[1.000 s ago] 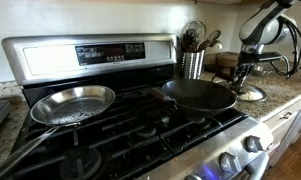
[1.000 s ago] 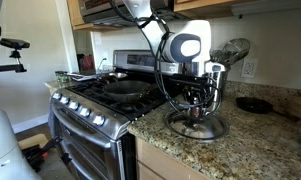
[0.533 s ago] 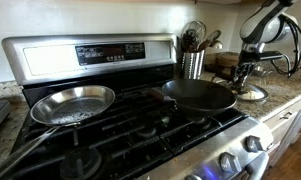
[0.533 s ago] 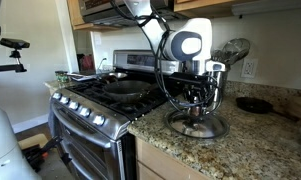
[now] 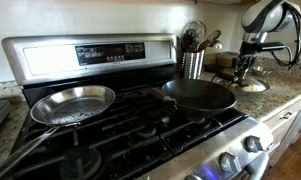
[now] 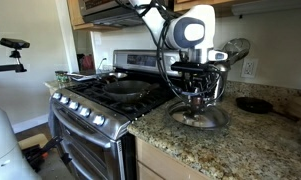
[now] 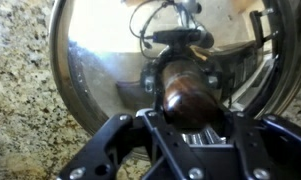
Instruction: Put the silver lid on the pan
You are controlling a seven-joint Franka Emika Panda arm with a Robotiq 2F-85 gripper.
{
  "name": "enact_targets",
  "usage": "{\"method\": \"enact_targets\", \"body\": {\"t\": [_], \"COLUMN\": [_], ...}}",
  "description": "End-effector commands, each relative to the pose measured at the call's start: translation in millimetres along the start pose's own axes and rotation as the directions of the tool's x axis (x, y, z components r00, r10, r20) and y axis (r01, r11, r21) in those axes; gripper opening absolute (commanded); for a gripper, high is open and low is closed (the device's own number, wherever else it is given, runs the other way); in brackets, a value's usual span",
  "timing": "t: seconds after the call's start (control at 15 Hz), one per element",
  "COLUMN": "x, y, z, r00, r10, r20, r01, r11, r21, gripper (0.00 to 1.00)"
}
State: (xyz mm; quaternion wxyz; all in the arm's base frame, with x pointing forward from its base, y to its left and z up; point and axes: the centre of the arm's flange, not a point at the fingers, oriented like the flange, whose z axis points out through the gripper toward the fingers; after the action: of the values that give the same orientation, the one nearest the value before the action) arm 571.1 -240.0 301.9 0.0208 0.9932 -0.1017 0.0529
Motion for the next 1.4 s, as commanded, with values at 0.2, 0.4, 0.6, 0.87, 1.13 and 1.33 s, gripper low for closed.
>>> {"method": "enact_targets", "body": {"t": [0.2, 0.4, 0.6, 0.87, 1.13, 1.33], "x": [-6.2, -9.3, -12.4, -17.7, -21.7, -31.2], "y": [-15.6, -31.7, -49.4, -89.0, -150.5, -198.7], "z": [-84.1, -119.6, -147.5, -168.2, -168.2, -158.2], "r00": [0.997, 0.992, 0.982, 0.962, 0.925, 0.889], "r10": [-0.062, -0.117, -0.172, -0.256, -0.361, -0.447], "r20": [-0.035, -0.054, -0.075, -0.094, -0.119, -0.105], "r01": [0.061, 0.115, 0.167, 0.25, 0.361, 0.448], "r11": [0.998, 0.993, 0.984, 0.966, 0.932, 0.894], "r21": [-0.014, -0.035, -0.064, -0.071, -0.025, -0.007], "gripper": [0.19, 0.19, 0.19, 0.19, 0.19, 0.19]}}
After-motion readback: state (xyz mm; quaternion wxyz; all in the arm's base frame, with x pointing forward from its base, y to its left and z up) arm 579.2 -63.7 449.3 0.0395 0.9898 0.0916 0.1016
